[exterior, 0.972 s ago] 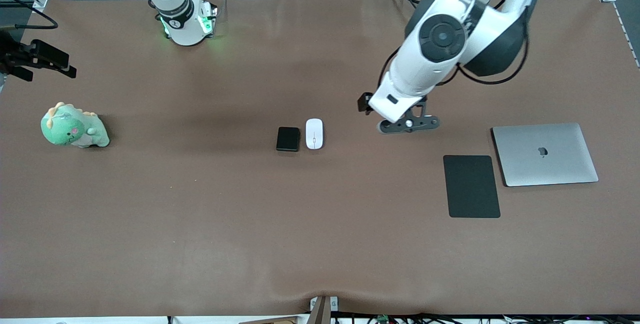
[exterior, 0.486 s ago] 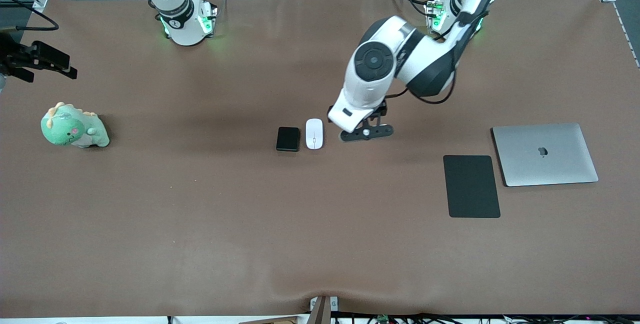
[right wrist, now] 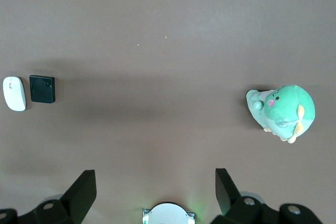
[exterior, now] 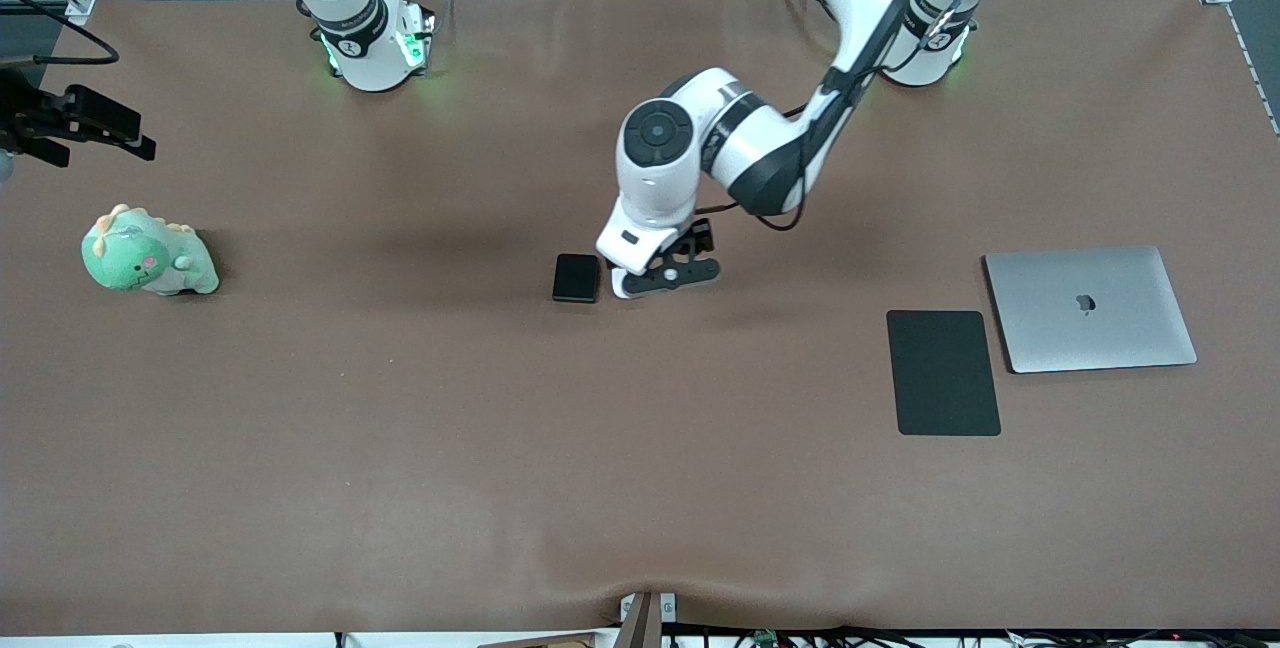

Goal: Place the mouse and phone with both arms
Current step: 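Reach the left gripper down over the white mouse, then grasp the white mouse with the left gripper while the right gripper reaches out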

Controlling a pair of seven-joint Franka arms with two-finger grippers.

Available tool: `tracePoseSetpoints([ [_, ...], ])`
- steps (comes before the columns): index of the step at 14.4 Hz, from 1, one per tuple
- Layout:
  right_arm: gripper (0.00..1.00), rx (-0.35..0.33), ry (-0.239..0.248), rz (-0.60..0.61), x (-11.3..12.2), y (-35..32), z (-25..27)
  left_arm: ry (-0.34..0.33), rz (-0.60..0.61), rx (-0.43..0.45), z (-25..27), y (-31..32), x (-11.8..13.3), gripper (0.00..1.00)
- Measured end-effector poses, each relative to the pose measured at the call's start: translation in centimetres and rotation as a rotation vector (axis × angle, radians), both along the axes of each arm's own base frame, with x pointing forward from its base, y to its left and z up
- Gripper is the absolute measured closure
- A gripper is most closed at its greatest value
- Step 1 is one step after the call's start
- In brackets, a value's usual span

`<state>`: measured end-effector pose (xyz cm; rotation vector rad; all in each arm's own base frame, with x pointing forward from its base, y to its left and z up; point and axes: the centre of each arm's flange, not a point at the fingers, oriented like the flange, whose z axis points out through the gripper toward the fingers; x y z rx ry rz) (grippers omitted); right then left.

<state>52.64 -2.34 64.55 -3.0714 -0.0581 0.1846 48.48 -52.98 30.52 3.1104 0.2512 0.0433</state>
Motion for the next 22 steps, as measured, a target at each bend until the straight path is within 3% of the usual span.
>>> tracePoseSetpoints([
  [6,0.0,0.003,0.014,0.001,0.4,0.0,-0.7,-0.025,-0.069,0.014,-5.4,-3.1,-2.6,0.0],
  [16,0.0,0.009,0.039,0.002,1.3,-0.1,-2.3,0.011,-0.088,0.054,-9.4,-3.1,-3.4,0.0],
  [20,0.0,0.025,0.145,0.02,3.3,0.6,-7.2,0.021,-0.094,0.064,-10.7,-3.3,-3.9,0.0],
  [22,0.0,0.028,0.165,0.023,4.0,0.7,-8.4,0.018,-0.097,0.059,-11.1,-3.5,-4.0,0.0],
])
